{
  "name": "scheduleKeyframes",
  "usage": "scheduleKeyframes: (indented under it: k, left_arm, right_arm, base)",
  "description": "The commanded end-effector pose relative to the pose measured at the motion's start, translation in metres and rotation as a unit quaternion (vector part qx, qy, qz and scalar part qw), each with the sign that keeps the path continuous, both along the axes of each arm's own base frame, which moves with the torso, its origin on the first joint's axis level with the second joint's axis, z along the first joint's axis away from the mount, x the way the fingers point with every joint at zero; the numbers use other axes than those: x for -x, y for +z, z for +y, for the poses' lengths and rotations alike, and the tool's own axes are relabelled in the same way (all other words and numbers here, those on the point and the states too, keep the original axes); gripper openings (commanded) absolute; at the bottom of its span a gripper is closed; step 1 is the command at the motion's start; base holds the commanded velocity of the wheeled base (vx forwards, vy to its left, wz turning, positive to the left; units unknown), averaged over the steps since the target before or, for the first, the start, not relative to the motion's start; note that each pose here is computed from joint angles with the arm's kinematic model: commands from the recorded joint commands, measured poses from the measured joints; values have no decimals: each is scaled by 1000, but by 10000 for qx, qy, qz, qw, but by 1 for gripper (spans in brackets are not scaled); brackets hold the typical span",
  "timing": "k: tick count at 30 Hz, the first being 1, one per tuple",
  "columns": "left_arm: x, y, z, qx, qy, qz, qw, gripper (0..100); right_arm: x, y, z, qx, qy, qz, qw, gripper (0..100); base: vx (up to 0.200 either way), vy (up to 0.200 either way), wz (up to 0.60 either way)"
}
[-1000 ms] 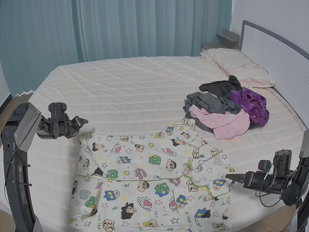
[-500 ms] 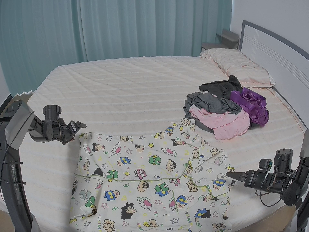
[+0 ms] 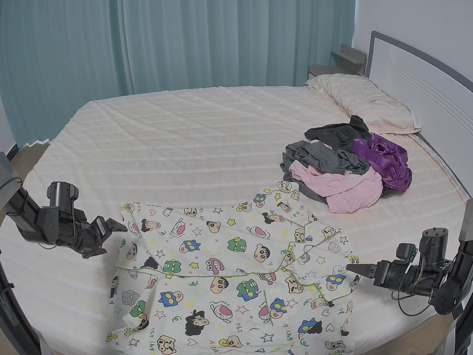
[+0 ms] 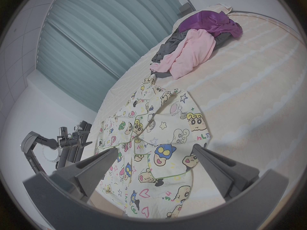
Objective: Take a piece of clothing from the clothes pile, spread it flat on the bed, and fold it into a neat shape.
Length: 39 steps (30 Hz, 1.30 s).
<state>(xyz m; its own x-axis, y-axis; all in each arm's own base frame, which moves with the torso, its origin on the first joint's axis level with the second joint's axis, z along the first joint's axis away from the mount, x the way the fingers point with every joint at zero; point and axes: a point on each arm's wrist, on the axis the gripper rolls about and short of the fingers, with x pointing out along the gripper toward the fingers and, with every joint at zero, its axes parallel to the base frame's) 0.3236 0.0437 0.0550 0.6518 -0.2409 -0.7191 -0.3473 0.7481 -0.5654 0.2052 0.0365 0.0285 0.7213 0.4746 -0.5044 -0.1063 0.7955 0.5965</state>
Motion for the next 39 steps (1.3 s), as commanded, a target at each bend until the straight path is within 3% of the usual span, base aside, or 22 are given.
scheduleKeyframes:
  k: [1, 7, 15, 21, 27, 39]
  left_arm:
    - [63, 23, -25, 161, -161, 33, 9997, 100]
    - [92, 2, -47, 584, -287, 655, 9957, 100]
    - [116, -6, -58, 533, -202, 287, 9980, 100]
    - [124, -12, -60, 367, -127, 425, 9983, 100]
    - [126, -14, -60, 365, -125, 486, 9981, 100]
    - [129, -16, -60, 337, -130, 525, 9980, 100]
  right_arm:
    - [4, -2, 0, 7, 10, 95, 10000, 100]
    - [4, -2, -1, 5, -9, 122, 9999, 100]
    - [4, -2, 0, 8, 7, 113, 9999, 100]
    - [5, -2, 0, 28, -3, 134, 9999, 100]
    - [5, -3, 0, 46, -21, 139, 9999, 100]
    - [5, -2, 1, 49, -12, 123, 9999, 100]
  base:
    - [0, 0, 0]
    - [0, 0, 0]
    - [0, 0, 0]
    - [0, 0, 0]
    - [-200, 0, 0]
    - [0, 0, 0]
